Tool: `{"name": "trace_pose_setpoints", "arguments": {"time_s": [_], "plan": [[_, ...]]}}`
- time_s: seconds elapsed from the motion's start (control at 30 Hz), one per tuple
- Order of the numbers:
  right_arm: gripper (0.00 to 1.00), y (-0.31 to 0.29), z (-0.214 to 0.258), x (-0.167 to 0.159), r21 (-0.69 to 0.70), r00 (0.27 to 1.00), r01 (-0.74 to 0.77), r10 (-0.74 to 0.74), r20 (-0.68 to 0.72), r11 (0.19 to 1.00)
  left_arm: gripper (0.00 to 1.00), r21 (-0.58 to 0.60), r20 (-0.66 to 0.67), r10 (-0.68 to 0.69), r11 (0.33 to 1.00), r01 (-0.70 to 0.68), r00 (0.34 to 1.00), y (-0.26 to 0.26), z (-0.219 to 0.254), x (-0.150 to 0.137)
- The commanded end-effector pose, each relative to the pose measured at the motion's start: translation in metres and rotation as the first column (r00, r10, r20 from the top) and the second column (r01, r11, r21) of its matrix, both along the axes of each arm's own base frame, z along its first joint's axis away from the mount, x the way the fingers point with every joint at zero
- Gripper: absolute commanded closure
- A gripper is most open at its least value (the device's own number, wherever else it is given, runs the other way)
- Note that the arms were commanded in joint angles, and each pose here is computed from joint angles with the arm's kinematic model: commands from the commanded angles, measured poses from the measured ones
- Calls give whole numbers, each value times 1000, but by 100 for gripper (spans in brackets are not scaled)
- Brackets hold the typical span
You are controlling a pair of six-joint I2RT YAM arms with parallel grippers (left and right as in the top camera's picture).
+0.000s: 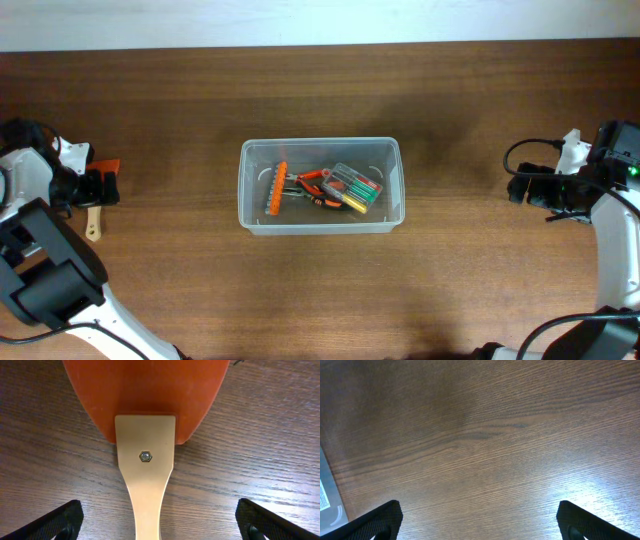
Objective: Pack container
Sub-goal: 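Lower the left gripper onto the scraper handle near the blade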
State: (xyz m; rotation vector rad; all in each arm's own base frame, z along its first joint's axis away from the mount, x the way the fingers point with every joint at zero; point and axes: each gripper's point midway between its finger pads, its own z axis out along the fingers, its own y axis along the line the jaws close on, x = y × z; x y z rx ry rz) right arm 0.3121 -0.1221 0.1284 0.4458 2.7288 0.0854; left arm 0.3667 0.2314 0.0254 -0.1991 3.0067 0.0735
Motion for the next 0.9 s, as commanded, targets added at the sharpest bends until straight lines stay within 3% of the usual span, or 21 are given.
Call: {"name": "trace_pose_setpoints", "arguments": {"time_s": [0.0,0.87], "plan": [[1,0,0,0,10,1000,7,-8,4,1000,1,-12,20,-3,1000,3,1000,2,2,5],[1,0,0,0,10,1000,7,-7,4,1000,1,22,-44,6,1000,-5,999,8,-8,-5]]}}
